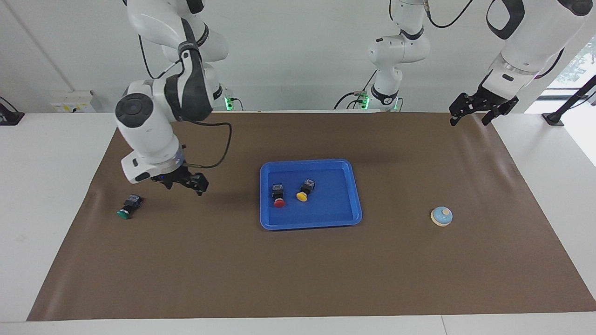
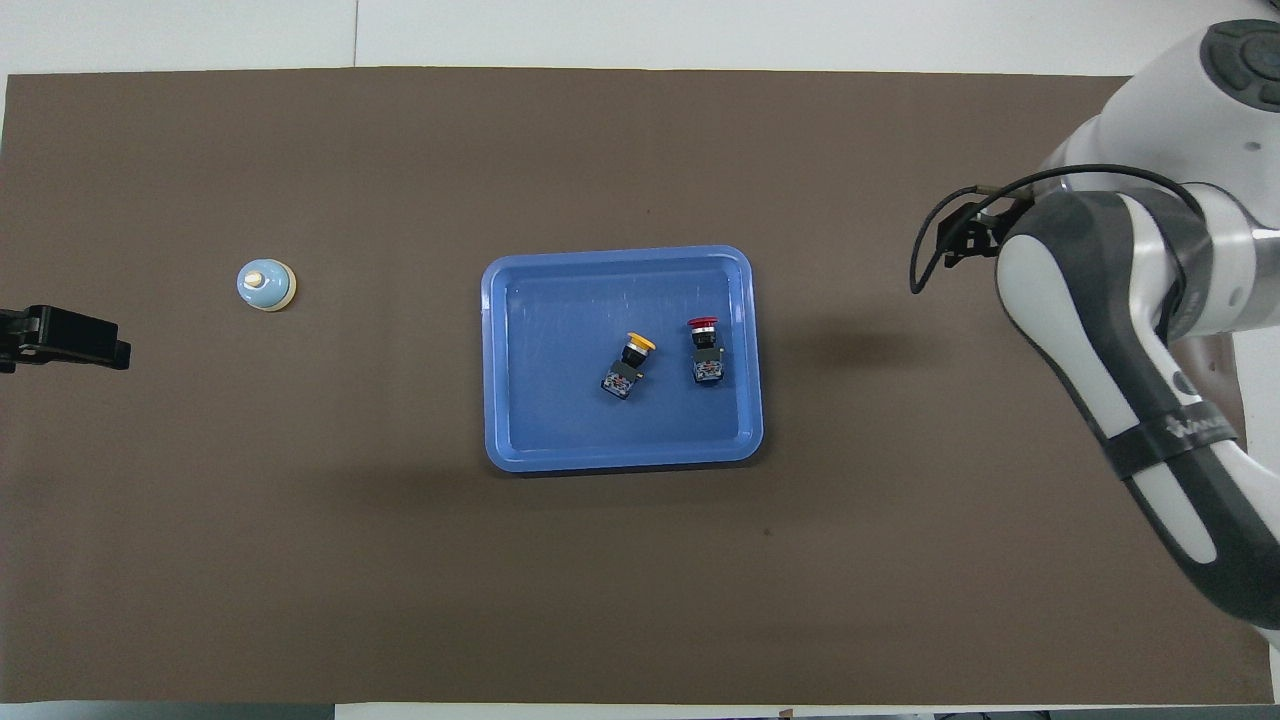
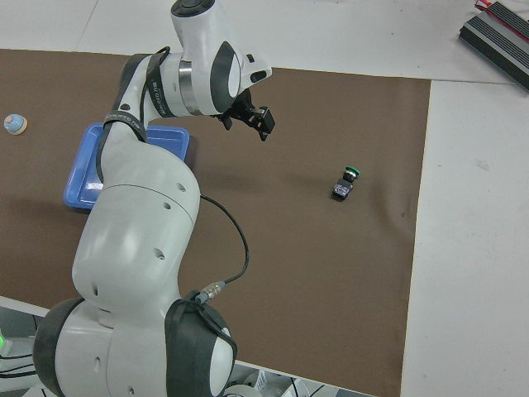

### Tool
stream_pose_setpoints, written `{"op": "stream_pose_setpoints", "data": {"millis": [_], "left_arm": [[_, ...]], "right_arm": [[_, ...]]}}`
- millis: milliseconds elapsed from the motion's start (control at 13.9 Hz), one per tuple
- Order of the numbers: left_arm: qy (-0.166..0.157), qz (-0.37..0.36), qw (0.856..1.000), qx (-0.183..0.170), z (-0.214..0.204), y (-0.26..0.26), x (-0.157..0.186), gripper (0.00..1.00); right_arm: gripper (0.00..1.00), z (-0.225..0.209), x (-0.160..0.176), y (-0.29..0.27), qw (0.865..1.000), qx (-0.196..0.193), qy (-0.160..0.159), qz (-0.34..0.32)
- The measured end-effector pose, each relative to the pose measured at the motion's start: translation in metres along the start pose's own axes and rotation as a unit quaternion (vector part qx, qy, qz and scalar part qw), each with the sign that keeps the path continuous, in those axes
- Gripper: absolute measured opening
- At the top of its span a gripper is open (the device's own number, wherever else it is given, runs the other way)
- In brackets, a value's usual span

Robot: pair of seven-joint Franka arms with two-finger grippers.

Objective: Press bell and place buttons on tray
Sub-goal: 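Grasp the green button with the right gripper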

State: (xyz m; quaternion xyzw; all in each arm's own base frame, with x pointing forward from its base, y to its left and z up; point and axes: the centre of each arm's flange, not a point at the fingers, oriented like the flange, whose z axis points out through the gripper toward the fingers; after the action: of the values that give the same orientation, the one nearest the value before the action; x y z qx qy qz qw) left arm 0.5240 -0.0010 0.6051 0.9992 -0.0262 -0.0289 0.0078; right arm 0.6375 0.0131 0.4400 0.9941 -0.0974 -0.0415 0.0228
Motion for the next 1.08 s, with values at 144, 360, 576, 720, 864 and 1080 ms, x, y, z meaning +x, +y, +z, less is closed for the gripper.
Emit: {"op": "stream_pose_setpoints", "data": {"millis": [144, 360, 576, 720, 864, 1080], "left_arm": [[0.000, 0.000, 1.000, 0.000, 0.000, 0.000, 0.000, 1.00], [0.000, 0.000, 1.000, 0.000, 0.000, 0.000, 0.000, 1.00], [0.000, 0.000, 1.000, 0.000, 0.000, 0.000, 0.000, 1.00], [0.000, 0.000, 1.000, 0.000, 0.000, 0.000, 0.000, 1.00], [0.000, 0.000, 1.000, 0.000, 0.000, 0.000, 0.000, 1.00], [0.000, 0.000, 1.000, 0.000, 0.000, 0.000, 0.000, 1.00]], "right_arm": [[1.00, 0.015, 0.005, 0.044, 1.000, 0.000, -0.008, -0.016], [1.00, 0.051, 0.004, 0.090, 1.000, -0.005, 0.010, -0.015], [1.00, 0.085, -0.009, 0.122, 0.999, -0.010, 0.031, -0.015], [1.00, 0.100, -0.011, 0.137, 0.999, -0.017, 0.044, -0.012], [1.00, 0.110, -0.010, 0.147, 0.999, -0.018, 0.050, -0.006], [1.00, 0.133, -0.006, 0.166, 0.998, -0.015, 0.063, -0.003]]}}
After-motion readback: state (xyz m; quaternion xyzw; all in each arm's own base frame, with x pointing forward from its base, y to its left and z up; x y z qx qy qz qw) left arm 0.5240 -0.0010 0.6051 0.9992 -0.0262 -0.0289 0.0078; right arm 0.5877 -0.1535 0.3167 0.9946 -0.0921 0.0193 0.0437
